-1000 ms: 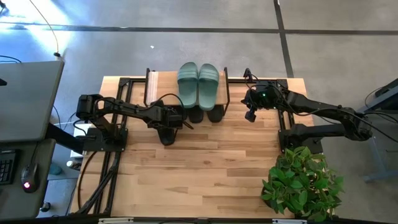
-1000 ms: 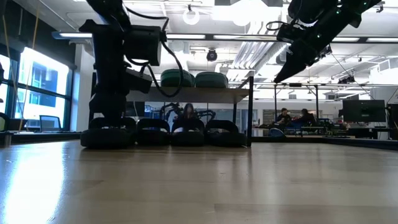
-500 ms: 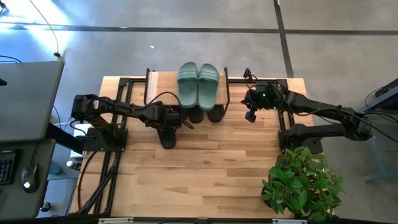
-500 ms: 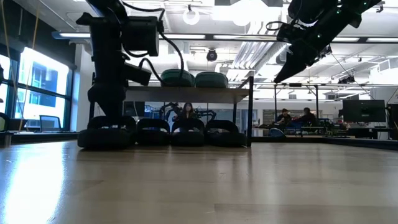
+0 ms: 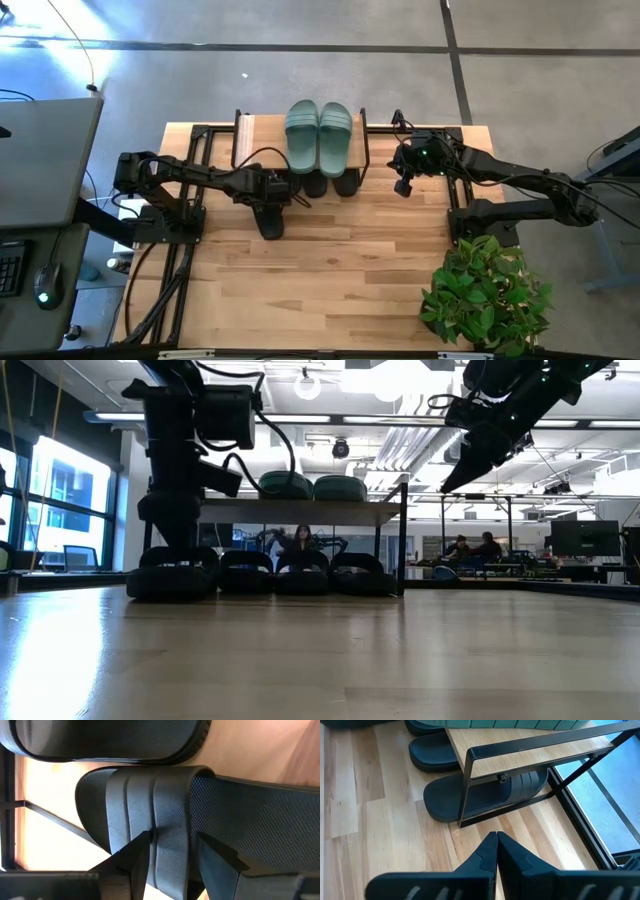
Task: Pick and place slides into the shelf
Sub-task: Put the black slide under the shelf, then adjust the slides
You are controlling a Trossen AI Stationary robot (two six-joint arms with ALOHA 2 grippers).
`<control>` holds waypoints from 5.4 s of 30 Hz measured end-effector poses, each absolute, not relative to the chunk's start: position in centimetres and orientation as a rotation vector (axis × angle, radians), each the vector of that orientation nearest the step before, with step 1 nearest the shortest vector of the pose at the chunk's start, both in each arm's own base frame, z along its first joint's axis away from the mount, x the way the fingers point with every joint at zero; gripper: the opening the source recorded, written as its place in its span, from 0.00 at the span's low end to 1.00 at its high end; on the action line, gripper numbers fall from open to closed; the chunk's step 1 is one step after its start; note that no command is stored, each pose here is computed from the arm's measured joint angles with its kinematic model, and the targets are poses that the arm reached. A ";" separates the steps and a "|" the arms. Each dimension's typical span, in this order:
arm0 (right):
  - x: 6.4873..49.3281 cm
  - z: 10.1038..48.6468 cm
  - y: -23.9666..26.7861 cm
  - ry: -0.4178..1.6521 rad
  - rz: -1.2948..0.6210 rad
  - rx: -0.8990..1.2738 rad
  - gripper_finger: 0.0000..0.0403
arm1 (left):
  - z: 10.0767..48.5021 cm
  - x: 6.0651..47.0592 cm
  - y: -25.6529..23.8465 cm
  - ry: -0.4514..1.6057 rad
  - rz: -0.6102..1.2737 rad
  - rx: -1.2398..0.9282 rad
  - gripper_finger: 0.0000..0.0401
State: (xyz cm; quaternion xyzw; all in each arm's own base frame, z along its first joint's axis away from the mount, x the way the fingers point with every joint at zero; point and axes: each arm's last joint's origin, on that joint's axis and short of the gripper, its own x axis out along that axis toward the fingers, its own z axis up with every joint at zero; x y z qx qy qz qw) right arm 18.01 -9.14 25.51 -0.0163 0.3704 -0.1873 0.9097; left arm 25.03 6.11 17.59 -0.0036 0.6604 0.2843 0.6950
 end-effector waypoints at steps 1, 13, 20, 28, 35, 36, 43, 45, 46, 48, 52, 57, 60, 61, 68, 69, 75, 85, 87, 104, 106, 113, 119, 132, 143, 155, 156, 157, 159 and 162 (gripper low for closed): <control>18.0 25.5 -9.1 0.764 -0.386 -0.033 0.00 | 17.6 25.0 6.1 1.475 0.633 -0.008 0.36; 18.0 25.5 -9.1 0.763 -0.382 -0.032 0.00 | 19.5 24.7 3.7 1.385 0.584 0.005 0.36; 18.0 25.5 -9.1 0.763 -0.376 -0.030 0.00 | 20.9 24.5 2.0 1.298 0.488 -0.102 0.36; 17.9 25.4 -9.1 0.779 -0.373 -0.026 0.00 | 23.1 25.7 -1.9 1.099 0.071 -0.399 0.36; 17.9 25.4 -9.0 0.779 -0.368 -0.024 0.00 | 22.1 26.8 -3.2 1.074 0.129 -0.403 0.23; 17.9 25.4 -9.0 0.779 -0.368 -0.023 0.00 | 21.6 27.1 -3.2 1.080 0.154 -0.403 0.19; 17.8 25.3 -9.0 0.792 -0.359 -0.035 0.00 | 19.1 28.8 -3.9 1.133 0.076 -0.421 0.04; 17.8 25.3 -9.0 0.796 -0.358 -0.034 0.00 | 18.2 29.3 -4.1 1.155 0.077 -0.420 0.06; 17.8 25.3 -9.0 0.796 -0.358 -0.034 0.00 | 17.6 29.2 -4.0 1.191 0.093 -0.424 0.06; 17.8 25.2 -9.0 0.803 -0.358 -0.032 0.00 | 16.8 29.4 -4.0 1.223 0.116 -0.430 0.03; 17.8 25.2 -9.0 0.809 -0.353 -0.041 0.00 | 15.5 29.4 -3.8 1.264 0.223 -0.408 0.01; 17.8 25.2 -8.9 0.808 -0.343 -0.046 0.00 | 14.8 29.3 -3.4 1.288 0.336 -0.366 0.02; 17.8 25.2 -8.9 0.808 -0.341 -0.045 0.00 | 14.7 28.8 -3.2 1.311 0.395 -0.337 0.00; 17.8 25.2 -8.9 0.807 -0.339 -0.044 0.00 | 14.7 28.7 -3.2 1.311 0.425 -0.329 0.01; 17.8 25.2 -8.9 0.806 -0.331 -0.041 0.00 | 14.6 27.7 -2.7 1.345 0.593 -0.240 0.00; 17.8 25.2 -8.9 0.805 -0.329 -0.041 0.00 | 14.7 27.6 -2.6 1.337 0.615 -0.223 0.01; 17.8 25.2 -8.9 0.805 -0.327 -0.040 0.00 | 14.8 27.1 -2.2 1.336 0.703 -0.107 0.00; 17.8 25.2 -8.9 0.804 -0.303 -0.056 0.00 | 15.0 26.1 -0.9 1.382 0.842 0.045 0.00; 17.8 25.2 -8.8 0.802 -0.295 -0.056 0.00 | 15.0 26.0 0.0 1.394 0.866 0.028 0.00; 17.8 25.2 -8.8 0.799 -0.278 -0.053 0.00 | 15.0 25.8 4.9 1.478 0.874 0.069 0.00; 17.8 25.2 -8.8 0.799 -0.278 -0.054 0.00 | 15.0 25.8 5.1 1.489 0.864 0.064 0.00; 17.8 25.2 -8.8 0.799 -0.278 -0.054 0.00 | 14.9 26.1 5.1 1.477 0.825 0.018 0.00; 17.8 25.2 -8.8 0.799 -0.278 -0.053 0.00 | 14.8 26.8 4.9 1.439 0.729 -0.049 0.00; 17.8 25.2 -8.8 0.799 -0.279 -0.051 0.00 | 17.4 28.5 5.1 1.415 0.703 -0.041 0.00; 17.3 25.0 -9.2 0.760 -0.161 0.171 0.00 | 26.5 30.0 3.3 1.028 0.481 -0.124 0.00; 19.9 19.3 -8.1 0.739 -0.051 0.317 0.00 | 34.1 26.9 2.9 0.605 0.420 -0.163 0.00; 20.0 18.6 -7.7 0.712 -0.080 0.317 0.00 | 34.1 26.9 2.8 0.603 0.417 -0.163 0.00; 20.2 18.0 -7.4 0.677 -0.126 0.311 0.00 | 34.1 27.0 2.6 0.603 0.411 -0.162 0.00; 20.1 17.1 -6.6 0.626 -0.206 0.293 0.00 | 34.1 27.0 2.4 0.605 0.404 -0.160 0.00; 20.3 16.4 -5.6 0.579 -0.303 0.255 0.00 | 33.9 27.1 2.4 0.613 0.402 -0.157 0.00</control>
